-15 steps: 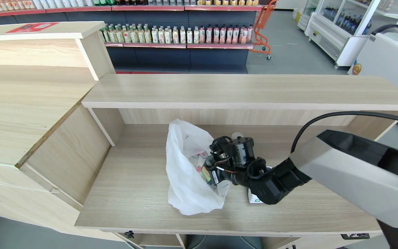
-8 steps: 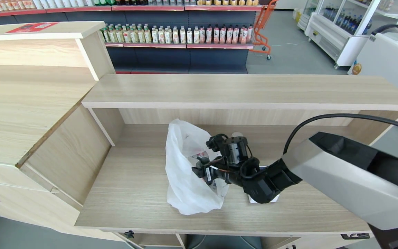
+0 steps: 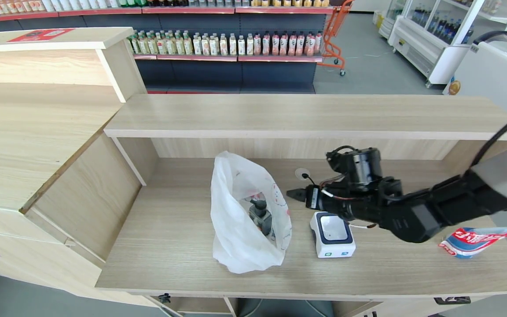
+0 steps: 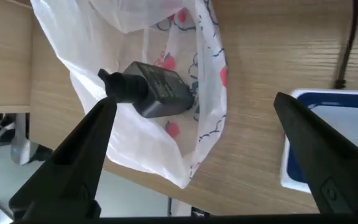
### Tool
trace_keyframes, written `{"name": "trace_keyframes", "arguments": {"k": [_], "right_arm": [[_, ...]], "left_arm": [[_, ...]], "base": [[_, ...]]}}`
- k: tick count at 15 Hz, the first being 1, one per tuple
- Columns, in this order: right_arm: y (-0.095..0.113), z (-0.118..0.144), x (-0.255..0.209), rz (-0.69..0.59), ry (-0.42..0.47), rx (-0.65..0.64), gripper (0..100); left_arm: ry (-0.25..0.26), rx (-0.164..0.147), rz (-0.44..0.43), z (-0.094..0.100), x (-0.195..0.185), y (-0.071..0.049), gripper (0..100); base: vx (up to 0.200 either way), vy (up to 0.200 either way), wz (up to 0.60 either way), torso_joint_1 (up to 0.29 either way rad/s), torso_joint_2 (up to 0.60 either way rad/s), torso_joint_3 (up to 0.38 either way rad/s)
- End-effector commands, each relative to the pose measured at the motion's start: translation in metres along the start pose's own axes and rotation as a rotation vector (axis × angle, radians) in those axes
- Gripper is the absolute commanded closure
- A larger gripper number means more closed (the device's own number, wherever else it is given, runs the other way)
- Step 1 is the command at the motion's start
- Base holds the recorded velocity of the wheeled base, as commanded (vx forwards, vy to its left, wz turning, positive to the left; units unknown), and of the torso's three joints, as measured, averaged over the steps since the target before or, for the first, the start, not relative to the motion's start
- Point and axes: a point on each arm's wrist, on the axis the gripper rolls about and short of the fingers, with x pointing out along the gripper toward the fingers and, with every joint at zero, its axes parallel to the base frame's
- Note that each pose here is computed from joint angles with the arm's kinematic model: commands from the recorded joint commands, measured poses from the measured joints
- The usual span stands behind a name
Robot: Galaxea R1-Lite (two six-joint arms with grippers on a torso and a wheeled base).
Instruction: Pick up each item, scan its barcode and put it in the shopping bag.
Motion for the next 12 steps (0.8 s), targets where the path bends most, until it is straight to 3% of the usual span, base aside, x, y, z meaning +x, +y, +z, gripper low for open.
{"name": "trace_keyframes", "arguments": {"k": [1, 3, 5, 9, 12], "right_arm": [[-0.014, 0.040, -0.098, -0.007, -0.152, 0.053, 0], [-0.018, 0.053, -0.153, -0.070, -0.216, 0.074, 0], [-0.039, 0.057, -0.182, -0.231, -0.231, 0.127, 0], [-0.068, 0.044, -0.203, -0.367, -0.218, 0.276, 0], [-0.071, 0.034, -0.208, -0.389, -0.193, 0.330, 0]], "left_arm": [[0.000, 0.000, 0.000, 0.000, 0.000, 0.000, 0], [0.000, 0.000, 0.001, 0.000, 0.000, 0.000, 0], [0.000, 0.000, 0.000, 0.000, 0.000, 0.000, 0], [0.000, -0.002, 0.001, 0.000, 0.000, 0.000, 0], [0.000, -0.003, 0.000, 0.000, 0.000, 0.000, 0]], "base": [[0.000, 0.000, 0.00, 0.000, 0.00, 0.000], [0.000, 0.000, 0.00, 0.000, 0.00, 0.000], [0.000, 0.000, 0.00, 0.000, 0.00, 0.000], [0.000, 0.000, 0.00, 0.000, 0.00, 0.000], [0.000, 0.000, 0.00, 0.000, 0.00, 0.000]]}}
